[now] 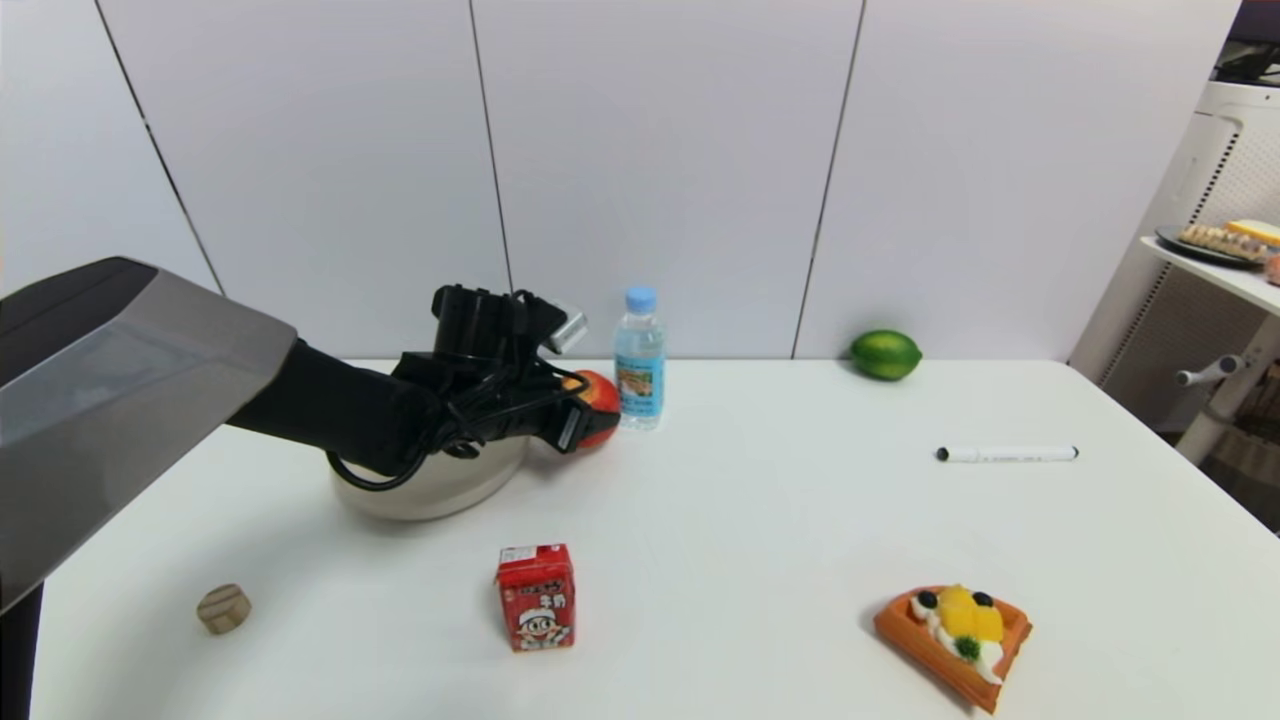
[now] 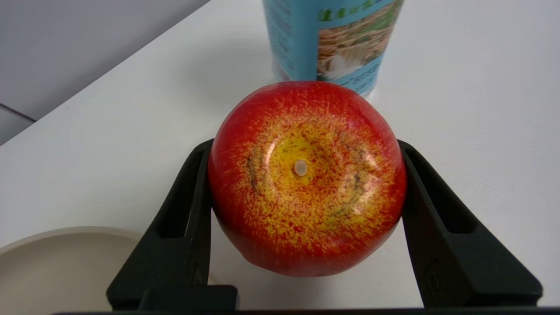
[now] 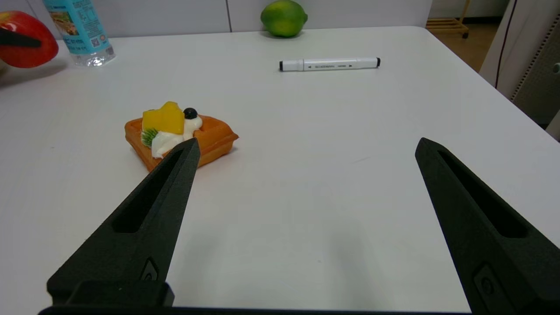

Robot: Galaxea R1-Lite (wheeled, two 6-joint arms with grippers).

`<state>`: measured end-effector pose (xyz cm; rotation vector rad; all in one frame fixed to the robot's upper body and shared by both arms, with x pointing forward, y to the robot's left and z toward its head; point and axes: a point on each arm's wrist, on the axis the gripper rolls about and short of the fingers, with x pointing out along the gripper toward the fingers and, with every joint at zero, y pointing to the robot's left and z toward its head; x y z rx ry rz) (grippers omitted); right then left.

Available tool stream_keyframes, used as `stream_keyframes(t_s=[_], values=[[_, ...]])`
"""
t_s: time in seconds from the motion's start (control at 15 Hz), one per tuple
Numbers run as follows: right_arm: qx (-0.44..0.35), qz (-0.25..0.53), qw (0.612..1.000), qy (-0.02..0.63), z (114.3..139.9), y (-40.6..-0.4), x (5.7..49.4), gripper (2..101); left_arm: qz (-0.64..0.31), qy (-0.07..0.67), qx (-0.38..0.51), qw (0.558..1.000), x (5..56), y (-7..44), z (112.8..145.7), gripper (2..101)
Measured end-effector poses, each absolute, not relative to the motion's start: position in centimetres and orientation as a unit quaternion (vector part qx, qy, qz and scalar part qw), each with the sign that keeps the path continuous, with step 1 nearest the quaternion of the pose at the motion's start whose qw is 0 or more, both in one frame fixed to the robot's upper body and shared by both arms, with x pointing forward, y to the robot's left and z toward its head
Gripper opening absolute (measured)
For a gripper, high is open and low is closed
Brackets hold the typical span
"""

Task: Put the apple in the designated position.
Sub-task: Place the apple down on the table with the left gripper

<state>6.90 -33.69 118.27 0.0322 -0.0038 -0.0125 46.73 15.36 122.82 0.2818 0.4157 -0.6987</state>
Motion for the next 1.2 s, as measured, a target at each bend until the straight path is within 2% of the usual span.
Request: stream_keyframes(t_s=[0.33,0.53,0.8,1.0,1.2], values=[[0.016,-0.006,1.000,-0.002,118.3,-33.7,6.9,97.3,-0.338,0.213,0.136,0.906,46.6,15.5,122.4,68.9],[0.016,-0.006,1.000,-0.002,118.3,-33.7,6.9,97.3,-0.338,0.216,0.137,0.906,46.4,15.6,122.3,78.7],[0.016,-0.006,1.000,-0.002,118.3,-33.7,6.9,97.3,-0.340,0.212,0.137,0.906,46.1,15.7,122.9,86.3],[0.016,-0.006,1.000,-0.002,118.3,-33.7,6.9,97.3,-0.342,0.213,0.139,0.905,44.8,16.1,124.7,89.9],[0.016,-0.006,1.000,-0.002,118.3,-33.7,6.9,97.3,-0.341,0.201,0.139,0.908,41.3,17.7,128.5,92.4]])
